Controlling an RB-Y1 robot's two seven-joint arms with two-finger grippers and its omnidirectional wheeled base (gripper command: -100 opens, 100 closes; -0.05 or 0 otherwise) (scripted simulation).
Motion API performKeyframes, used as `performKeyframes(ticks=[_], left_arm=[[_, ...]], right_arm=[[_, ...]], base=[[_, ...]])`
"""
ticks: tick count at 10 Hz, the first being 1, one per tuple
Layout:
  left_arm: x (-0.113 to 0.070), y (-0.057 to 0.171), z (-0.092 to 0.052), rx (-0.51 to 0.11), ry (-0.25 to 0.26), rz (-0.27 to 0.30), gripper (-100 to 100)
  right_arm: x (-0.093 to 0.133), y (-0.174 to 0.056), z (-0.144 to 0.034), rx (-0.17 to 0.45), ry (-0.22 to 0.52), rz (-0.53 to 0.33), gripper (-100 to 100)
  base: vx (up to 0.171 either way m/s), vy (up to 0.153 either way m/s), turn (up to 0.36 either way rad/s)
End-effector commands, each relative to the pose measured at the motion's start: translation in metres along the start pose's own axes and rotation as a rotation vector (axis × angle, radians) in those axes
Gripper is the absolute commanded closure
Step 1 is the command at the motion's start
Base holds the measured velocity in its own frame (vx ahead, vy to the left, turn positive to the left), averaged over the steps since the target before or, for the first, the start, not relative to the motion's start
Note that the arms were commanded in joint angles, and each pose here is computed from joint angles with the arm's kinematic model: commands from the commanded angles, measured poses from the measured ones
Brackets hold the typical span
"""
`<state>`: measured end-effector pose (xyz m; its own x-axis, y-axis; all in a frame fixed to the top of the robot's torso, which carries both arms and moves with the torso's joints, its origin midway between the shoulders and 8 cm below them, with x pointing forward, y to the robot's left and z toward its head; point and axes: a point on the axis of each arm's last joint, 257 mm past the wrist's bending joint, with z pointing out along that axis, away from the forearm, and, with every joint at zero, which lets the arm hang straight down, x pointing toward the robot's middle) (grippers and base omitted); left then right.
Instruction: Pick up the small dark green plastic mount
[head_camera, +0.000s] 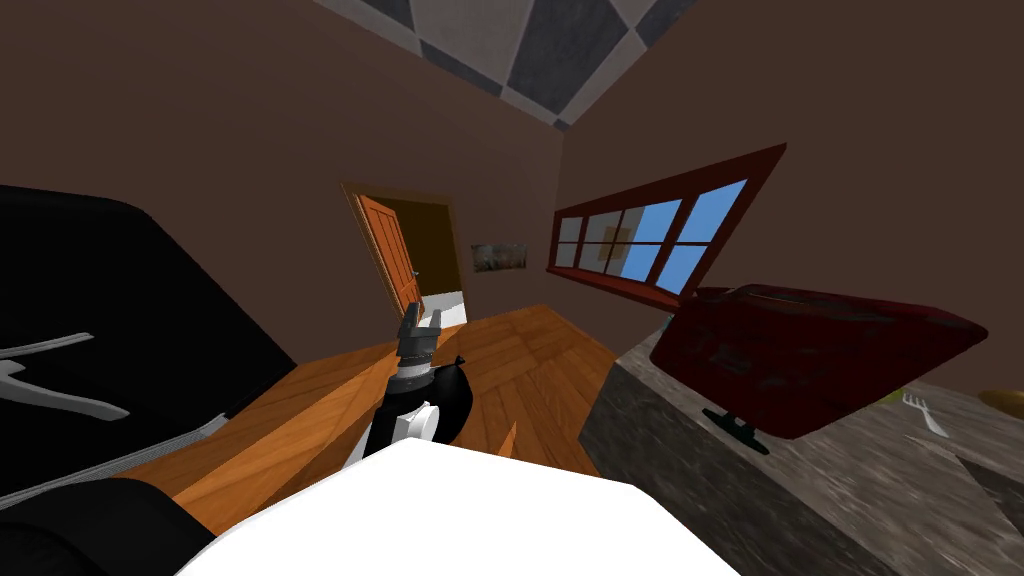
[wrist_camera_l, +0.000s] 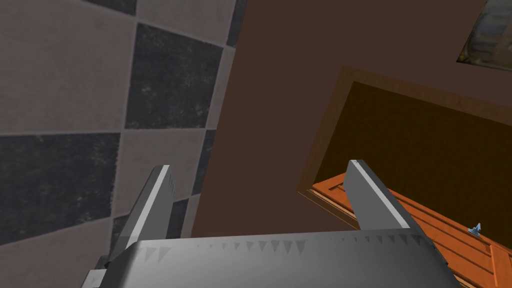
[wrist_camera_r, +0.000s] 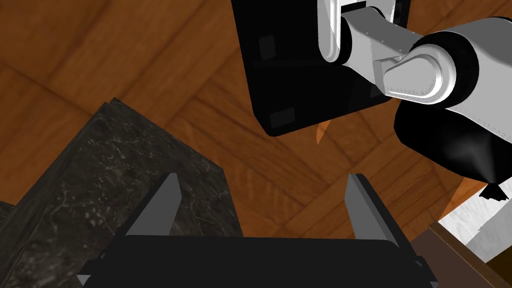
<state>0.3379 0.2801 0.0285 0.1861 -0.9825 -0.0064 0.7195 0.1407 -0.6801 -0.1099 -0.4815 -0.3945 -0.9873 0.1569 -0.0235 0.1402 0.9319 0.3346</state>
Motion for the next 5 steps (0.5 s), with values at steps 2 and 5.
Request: performKeyframes(ticks=[2, 5], left_arm=[[0.0, 0.0, 0.0, 0.0, 0.0, 0.0, 0], [0.0, 0.0, 0.0, 0.0, 0.0, 0.0, 0]], right_arm=[[-0.001, -0.047, -0.03, 0.106, 0.058, -0.067, -100], [-0.01, -0.072, -0.051, 0.17, 0.088, -0.113, -100]], base=[[0.084, -0.028, 0.147], [0.092, -0.056, 0.125]])
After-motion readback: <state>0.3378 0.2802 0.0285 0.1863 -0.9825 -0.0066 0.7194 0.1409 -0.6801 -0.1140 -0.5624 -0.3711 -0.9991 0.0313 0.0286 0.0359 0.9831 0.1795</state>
